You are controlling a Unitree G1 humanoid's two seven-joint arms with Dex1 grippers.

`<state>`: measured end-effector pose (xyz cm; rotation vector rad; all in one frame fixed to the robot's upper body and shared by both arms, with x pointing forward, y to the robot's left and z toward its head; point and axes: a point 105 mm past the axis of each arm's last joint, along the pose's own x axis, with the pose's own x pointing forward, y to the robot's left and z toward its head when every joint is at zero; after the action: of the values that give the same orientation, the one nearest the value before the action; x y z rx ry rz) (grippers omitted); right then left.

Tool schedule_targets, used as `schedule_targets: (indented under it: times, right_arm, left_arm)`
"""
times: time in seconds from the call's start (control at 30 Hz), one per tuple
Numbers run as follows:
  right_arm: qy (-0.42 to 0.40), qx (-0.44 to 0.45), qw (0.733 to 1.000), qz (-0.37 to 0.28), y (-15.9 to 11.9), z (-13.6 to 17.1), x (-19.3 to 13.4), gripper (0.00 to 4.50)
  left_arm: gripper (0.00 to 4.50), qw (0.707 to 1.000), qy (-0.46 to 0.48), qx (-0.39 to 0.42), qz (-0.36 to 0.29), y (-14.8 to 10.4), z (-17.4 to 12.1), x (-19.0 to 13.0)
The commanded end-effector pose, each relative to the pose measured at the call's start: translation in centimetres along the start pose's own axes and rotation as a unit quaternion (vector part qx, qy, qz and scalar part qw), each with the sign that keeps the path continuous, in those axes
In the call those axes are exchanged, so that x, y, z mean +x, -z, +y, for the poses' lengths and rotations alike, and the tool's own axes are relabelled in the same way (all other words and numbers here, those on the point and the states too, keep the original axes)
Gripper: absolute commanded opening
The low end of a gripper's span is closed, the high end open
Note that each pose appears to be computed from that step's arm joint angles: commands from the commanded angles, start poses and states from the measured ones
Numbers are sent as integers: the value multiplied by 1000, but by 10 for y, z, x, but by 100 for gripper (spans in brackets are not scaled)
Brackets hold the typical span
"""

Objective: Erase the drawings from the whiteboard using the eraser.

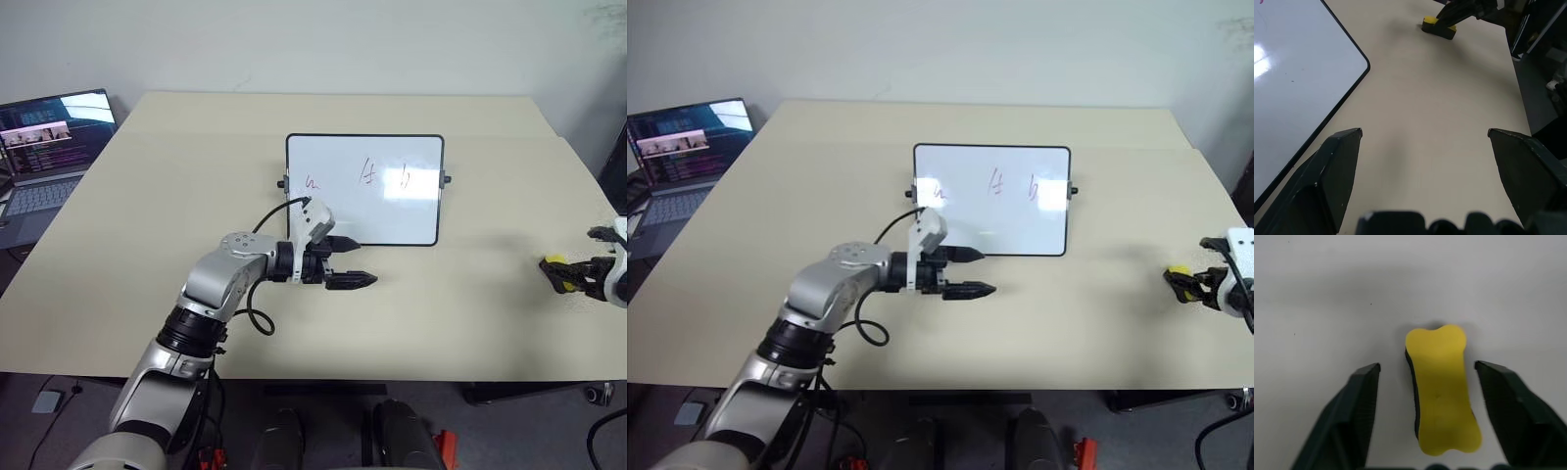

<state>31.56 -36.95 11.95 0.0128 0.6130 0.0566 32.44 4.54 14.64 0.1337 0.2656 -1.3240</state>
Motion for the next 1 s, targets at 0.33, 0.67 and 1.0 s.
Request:
schedule_targets:
  times: [0.33, 0.67, 1.0]
  right_arm:
    - [3, -12, 1000, -19, -8, -4, -1, 16]
    - [1, -32, 999, -19, -12, -1, -4, 3]
    - [-8, -12, 999, -50, -28, -2, -16, 277]
  left_arm:
    - [450, 999, -23, 30, -16, -14, 4, -7]
    - [450, 999, -28, 28, -16, -13, 4, -8]
    - [450, 999, -34, 29, -13, -13, 7, -9]
